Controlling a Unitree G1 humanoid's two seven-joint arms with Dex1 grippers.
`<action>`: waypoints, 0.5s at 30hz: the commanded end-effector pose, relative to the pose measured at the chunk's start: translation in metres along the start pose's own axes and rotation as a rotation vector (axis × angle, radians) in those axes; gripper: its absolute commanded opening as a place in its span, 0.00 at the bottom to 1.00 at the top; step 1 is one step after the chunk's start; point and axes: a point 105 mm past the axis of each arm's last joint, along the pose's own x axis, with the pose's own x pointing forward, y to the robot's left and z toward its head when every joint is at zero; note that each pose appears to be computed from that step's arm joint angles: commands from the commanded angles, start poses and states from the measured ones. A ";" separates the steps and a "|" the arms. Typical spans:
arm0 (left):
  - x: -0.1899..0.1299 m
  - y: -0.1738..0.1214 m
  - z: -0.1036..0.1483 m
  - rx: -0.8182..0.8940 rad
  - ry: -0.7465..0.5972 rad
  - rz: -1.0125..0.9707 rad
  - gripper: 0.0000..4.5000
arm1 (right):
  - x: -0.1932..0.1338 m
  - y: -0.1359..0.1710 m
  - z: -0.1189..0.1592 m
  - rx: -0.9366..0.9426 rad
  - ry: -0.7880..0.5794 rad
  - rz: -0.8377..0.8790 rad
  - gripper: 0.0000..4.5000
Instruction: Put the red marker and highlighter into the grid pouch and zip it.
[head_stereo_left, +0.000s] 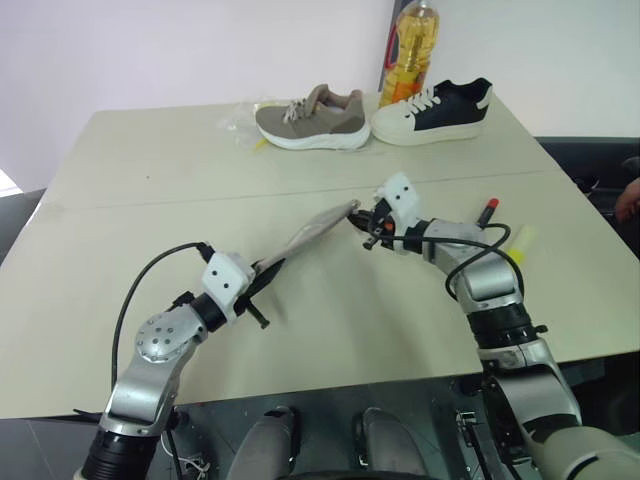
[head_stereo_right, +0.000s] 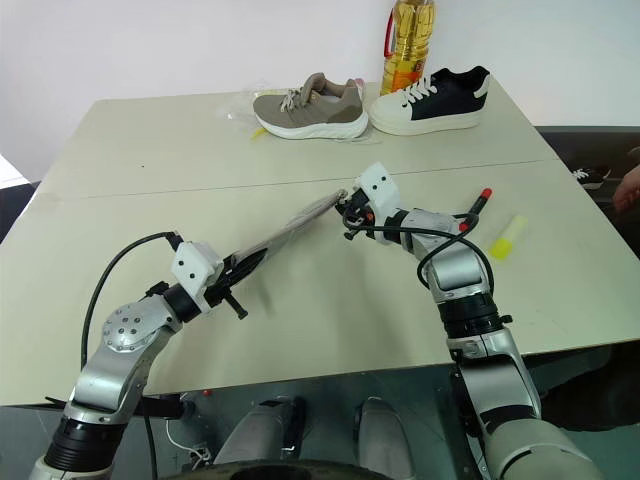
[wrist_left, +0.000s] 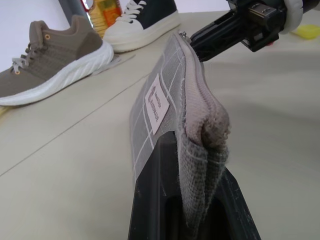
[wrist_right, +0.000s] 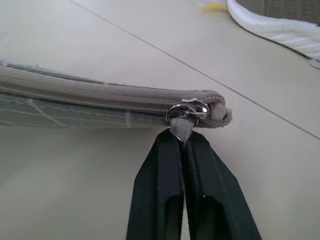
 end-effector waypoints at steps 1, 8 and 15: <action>0.003 -0.001 0.011 0.035 -0.037 -0.002 0.00 | -0.005 0.015 0.017 -0.159 -0.011 0.049 0.00; 0.020 -0.009 0.004 0.028 -0.032 -0.017 0.00 | -0.013 0.046 0.018 -0.324 0.045 0.170 0.00; 0.046 -0.026 0.000 0.013 -0.046 -0.063 0.00 | -0.018 0.082 0.025 -0.435 0.066 0.280 0.00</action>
